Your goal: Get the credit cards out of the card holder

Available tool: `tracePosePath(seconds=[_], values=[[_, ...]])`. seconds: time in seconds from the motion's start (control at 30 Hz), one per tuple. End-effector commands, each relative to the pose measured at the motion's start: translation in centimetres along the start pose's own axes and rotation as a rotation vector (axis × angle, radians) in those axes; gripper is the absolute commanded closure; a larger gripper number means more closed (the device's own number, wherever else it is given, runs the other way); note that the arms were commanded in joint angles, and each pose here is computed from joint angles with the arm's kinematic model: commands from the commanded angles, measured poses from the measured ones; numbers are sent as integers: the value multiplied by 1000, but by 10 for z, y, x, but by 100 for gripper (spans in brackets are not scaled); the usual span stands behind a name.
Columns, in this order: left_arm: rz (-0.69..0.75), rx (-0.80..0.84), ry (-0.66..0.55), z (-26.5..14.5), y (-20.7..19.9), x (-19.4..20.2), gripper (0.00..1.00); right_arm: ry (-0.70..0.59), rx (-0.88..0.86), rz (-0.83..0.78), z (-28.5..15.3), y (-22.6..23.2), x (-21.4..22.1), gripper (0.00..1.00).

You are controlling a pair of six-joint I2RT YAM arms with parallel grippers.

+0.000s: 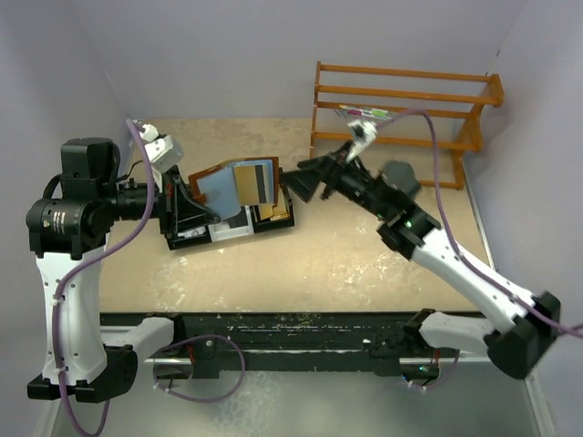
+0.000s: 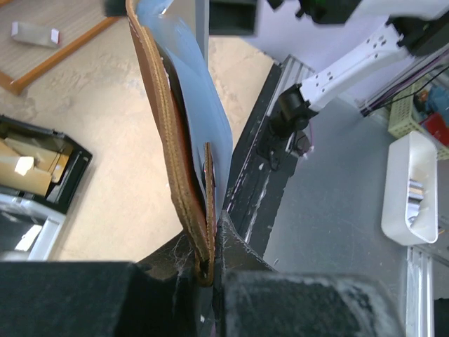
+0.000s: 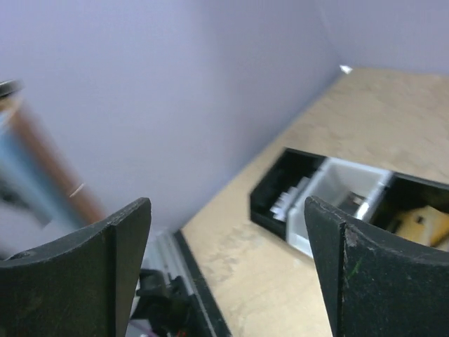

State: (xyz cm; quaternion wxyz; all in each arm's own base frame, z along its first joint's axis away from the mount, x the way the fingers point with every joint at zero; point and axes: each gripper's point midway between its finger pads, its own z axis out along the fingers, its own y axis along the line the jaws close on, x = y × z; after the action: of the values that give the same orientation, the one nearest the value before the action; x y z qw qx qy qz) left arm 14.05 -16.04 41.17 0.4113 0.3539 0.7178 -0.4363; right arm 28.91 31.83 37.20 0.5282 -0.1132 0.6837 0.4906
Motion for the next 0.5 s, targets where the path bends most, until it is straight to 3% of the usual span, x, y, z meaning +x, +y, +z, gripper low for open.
tracePosePath(seconds=[0.0, 0.1, 0.33, 0.47], values=[[36, 101, -97, 0, -17, -29, 100, -153, -358, 39, -48, 63, -9, 7], [17, 152, -119, 0, -23, -37, 100, -211, -490, 73, -75, 88, -9, 0], [-30, 215, -136, 0, -31, -40, 100, -261, -558, 28, -79, 135, -17, 0], [-44, 231, -137, 0, -34, -38, 100, -296, -572, 34, -69, 150, -27, 8]])
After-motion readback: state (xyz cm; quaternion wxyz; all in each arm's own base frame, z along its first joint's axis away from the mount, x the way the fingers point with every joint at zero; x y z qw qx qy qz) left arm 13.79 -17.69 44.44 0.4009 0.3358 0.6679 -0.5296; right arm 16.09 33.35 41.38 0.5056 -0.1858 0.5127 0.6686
